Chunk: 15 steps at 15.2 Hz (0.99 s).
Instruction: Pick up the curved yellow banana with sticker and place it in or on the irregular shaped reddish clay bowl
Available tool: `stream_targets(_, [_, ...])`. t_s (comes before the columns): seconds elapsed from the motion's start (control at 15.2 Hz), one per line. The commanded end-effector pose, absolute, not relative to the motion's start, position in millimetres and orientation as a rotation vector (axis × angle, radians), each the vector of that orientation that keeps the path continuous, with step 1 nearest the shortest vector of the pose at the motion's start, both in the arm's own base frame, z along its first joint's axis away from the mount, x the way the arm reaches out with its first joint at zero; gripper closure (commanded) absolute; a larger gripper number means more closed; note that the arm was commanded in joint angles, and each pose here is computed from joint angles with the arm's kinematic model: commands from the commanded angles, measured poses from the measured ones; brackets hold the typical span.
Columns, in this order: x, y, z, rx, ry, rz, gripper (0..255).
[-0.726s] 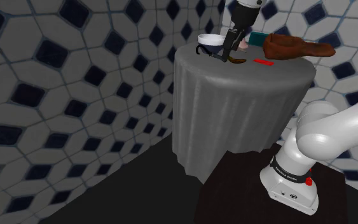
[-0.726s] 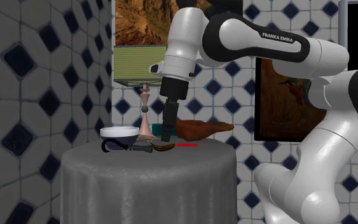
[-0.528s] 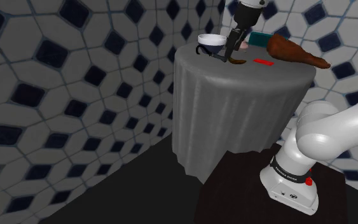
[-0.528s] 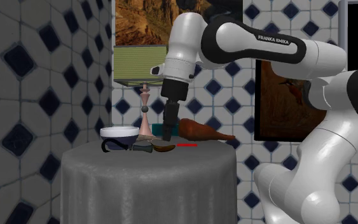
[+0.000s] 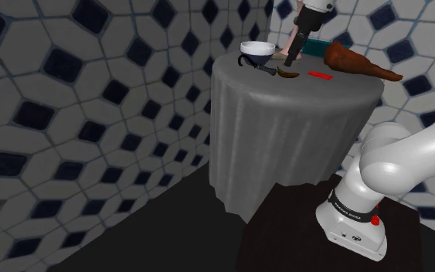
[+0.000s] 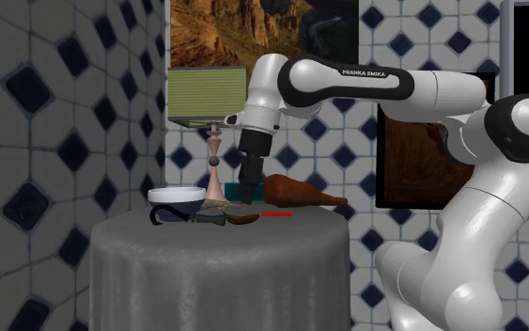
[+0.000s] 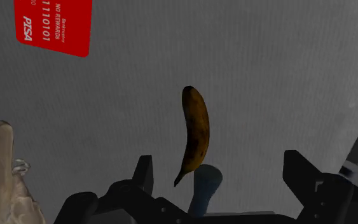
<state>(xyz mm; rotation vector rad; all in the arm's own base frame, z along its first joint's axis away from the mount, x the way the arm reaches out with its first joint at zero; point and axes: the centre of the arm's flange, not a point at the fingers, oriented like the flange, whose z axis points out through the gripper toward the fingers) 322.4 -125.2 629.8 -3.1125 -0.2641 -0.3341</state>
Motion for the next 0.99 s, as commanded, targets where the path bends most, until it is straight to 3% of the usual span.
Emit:
stream_targets(0.0, [324.0,-135.6,622.4,-3.103,-0.279,-0.336,0])
stream_targets(0.4, [331.3,-134.7,588.5,-3.103,-0.279,-0.336,0])
stream_targets(0.92, [331.3,-134.7,588.5,-3.103,-0.279,-0.336,0])
